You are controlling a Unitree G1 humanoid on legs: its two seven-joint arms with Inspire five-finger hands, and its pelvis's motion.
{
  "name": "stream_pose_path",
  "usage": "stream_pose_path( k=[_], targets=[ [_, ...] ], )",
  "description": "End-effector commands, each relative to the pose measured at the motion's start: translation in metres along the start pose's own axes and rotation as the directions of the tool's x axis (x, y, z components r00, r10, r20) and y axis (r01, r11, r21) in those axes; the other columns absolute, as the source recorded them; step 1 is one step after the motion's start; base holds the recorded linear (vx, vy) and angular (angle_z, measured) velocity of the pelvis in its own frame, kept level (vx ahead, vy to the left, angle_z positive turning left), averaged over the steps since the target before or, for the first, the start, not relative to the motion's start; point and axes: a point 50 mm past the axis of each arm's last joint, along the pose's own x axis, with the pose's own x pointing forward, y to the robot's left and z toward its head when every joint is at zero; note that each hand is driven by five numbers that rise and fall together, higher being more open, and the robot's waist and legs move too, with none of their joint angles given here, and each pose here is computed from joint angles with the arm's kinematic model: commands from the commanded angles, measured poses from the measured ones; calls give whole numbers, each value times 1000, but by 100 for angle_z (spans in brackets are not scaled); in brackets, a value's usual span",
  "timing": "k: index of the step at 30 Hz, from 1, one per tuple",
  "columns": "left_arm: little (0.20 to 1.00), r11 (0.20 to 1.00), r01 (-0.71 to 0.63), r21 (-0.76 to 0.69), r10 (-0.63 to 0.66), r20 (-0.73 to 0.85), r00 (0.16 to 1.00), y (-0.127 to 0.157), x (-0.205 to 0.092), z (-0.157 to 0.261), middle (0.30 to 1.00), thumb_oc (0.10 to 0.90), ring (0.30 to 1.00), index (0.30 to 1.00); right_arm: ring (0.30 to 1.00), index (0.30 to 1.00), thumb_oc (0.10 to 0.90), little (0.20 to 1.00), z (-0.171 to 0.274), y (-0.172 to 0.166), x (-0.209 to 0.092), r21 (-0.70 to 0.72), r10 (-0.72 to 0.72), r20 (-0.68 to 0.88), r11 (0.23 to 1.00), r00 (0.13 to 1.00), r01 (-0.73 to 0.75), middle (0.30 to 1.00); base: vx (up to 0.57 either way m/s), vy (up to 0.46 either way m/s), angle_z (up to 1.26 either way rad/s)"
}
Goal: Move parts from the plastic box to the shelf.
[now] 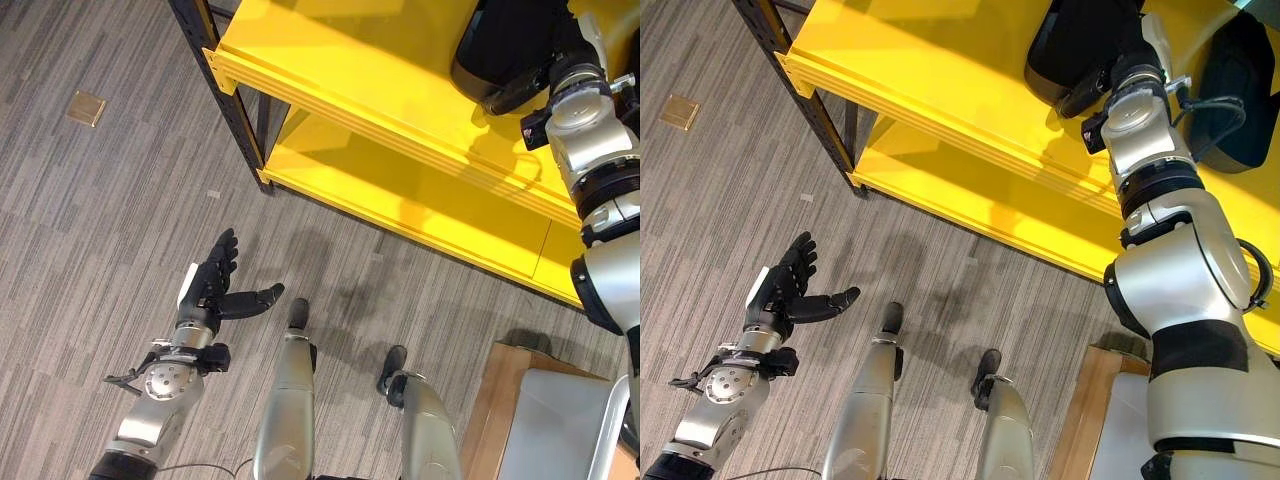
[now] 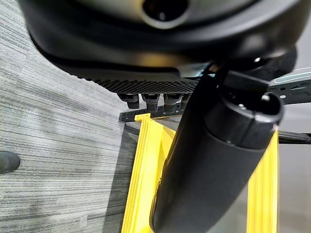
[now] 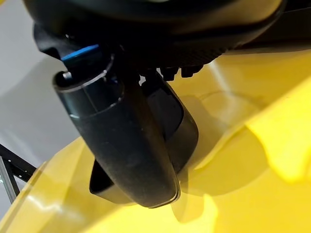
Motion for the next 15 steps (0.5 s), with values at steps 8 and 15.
stream_pose_path(
  k=[8, 15],
  targets=[
    [1000, 1000, -16, 7, 15, 154, 988, 10, 0, 27, 1000, 900, 1000, 1000, 1000, 1000, 900, 1000, 62, -51, -1, -3, -150, 231, 988, 961, 155, 1000, 0, 0, 0],
    [1000, 1000, -12, 9, 10, 157, 988, 9, 1, 27, 1000, 900, 1000, 1000, 1000, 1000, 900, 1000, 58, -56, 0, -37, -158, 224, 985, 962, 170, 1000, 0, -1, -1]
  ],
)
